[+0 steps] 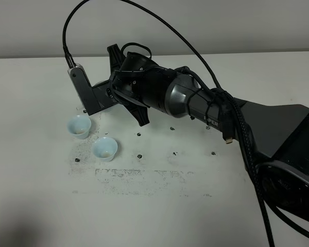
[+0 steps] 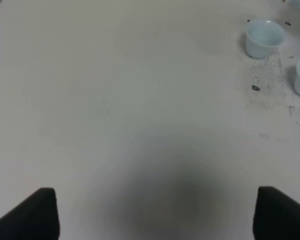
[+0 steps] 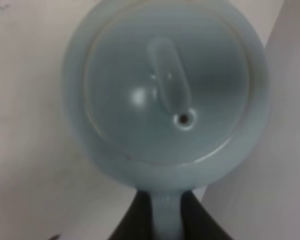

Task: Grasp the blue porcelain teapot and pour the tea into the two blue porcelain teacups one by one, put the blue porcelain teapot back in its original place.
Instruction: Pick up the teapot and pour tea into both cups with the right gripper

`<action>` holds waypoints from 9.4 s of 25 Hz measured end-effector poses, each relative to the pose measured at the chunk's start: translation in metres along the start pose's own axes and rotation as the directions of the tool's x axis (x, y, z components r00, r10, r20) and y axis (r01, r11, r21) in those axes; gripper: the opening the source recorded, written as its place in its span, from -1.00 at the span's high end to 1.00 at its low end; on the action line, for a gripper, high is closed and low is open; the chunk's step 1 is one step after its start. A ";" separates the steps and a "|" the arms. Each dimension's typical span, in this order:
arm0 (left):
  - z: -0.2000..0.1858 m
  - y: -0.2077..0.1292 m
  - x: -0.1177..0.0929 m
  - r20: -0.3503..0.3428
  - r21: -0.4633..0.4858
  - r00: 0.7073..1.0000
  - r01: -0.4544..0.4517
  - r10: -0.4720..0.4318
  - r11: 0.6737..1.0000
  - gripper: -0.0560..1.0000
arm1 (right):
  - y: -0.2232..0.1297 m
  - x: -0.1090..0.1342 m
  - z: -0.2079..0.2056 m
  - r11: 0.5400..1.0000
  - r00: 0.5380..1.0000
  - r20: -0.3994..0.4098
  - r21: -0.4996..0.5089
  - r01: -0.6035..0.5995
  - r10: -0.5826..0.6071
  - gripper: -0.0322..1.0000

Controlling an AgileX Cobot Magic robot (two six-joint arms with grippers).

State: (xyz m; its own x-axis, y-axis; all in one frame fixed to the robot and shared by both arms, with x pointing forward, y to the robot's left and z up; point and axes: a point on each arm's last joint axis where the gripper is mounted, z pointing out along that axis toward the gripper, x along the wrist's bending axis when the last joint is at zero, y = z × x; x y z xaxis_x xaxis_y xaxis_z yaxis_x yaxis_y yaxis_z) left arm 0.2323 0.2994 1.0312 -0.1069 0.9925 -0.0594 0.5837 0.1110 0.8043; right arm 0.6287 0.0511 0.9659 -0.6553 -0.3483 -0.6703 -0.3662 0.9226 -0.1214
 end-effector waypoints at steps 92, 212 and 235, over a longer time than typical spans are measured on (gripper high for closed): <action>0.000 0.000 0.002 -0.017 -0.001 1.000 -0.007 0.007 1.000 -0.53 | 0.017 0.001 -0.013 0.991 0.996 0.074 0.130 0.040 -0.050 0.87; 0.000 0.000 0.002 -0.023 0.000 1.000 -0.009 0.009 1.000 -0.53 | -0.067 -0.011 -0.035 0.774 0.717 -0.365 0.015 -0.633 0.594 0.87; 0.000 0.000 0.002 -0.023 0.000 1.000 -0.009 0.009 1.000 -0.53 | -0.056 0.042 -0.074 0.927 0.894 -0.246 0.074 -0.368 0.375 0.87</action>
State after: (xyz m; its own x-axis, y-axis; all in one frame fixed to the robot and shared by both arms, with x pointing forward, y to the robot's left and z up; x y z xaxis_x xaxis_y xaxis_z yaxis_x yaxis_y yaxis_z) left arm 0.2320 0.3015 1.0311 -0.1199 0.9921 -0.0381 0.5844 0.1016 0.8051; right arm 0.5731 -0.0277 0.9984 -0.8857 -0.0065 -0.4642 -0.0491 0.9956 0.0799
